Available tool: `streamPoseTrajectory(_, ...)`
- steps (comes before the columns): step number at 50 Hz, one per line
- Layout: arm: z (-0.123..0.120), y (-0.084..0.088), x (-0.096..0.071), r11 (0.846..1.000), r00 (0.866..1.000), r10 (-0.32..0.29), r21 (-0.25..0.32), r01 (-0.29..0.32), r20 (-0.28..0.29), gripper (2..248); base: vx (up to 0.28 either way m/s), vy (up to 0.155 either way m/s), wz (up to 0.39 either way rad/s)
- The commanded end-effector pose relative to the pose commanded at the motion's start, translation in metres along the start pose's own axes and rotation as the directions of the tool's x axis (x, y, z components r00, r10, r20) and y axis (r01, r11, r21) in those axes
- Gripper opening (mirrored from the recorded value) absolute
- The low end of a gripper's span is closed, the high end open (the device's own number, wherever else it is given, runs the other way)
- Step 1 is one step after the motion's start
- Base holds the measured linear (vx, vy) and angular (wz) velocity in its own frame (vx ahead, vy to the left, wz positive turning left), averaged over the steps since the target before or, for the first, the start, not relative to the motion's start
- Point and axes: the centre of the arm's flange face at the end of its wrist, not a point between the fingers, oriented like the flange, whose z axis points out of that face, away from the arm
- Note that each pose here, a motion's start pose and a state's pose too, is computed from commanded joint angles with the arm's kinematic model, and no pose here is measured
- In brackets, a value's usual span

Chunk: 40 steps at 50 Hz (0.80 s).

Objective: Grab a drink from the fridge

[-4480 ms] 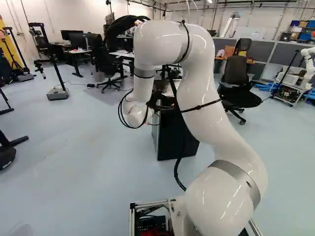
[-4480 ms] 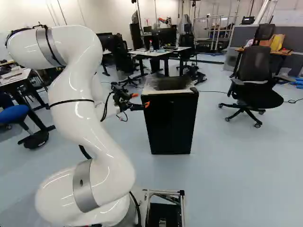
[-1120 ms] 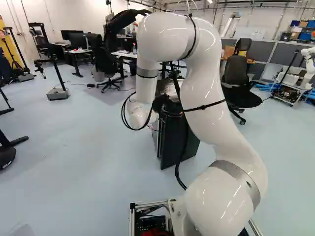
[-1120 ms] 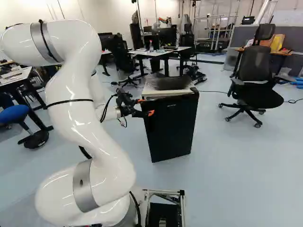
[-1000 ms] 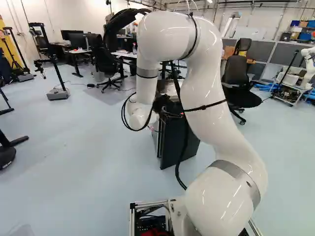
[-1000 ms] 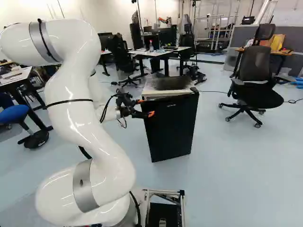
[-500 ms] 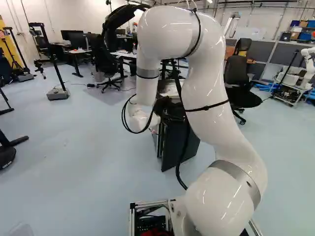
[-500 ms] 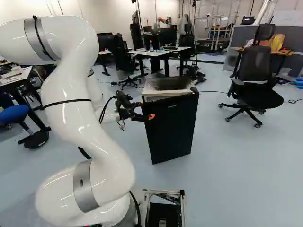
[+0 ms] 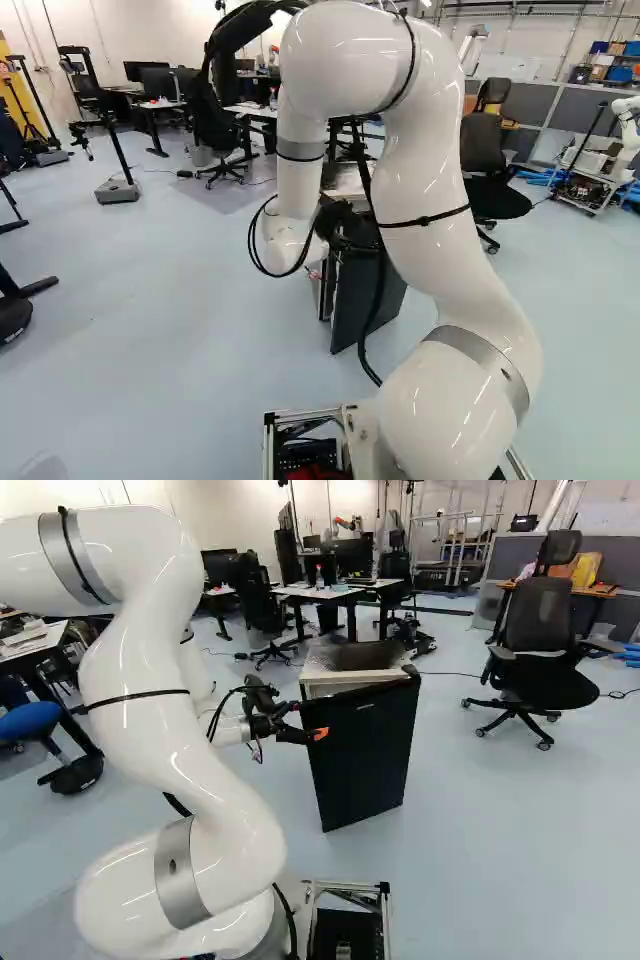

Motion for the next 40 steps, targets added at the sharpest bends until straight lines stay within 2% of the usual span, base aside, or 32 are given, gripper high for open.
streamPoseTrajectory(23, -0.009, 0.022, -0.001, 0.999, 1.0, -0.019, -0.036, 0.019, 0.0, 247, 0.0, 0.0, 0.0)
streamPoseTrajectory(40, -0.016, 0.039, 0.001, 0.998, 0.999, -0.036, -0.061, 0.034, -0.027, 247, 0.0, 0.0, 0.0)
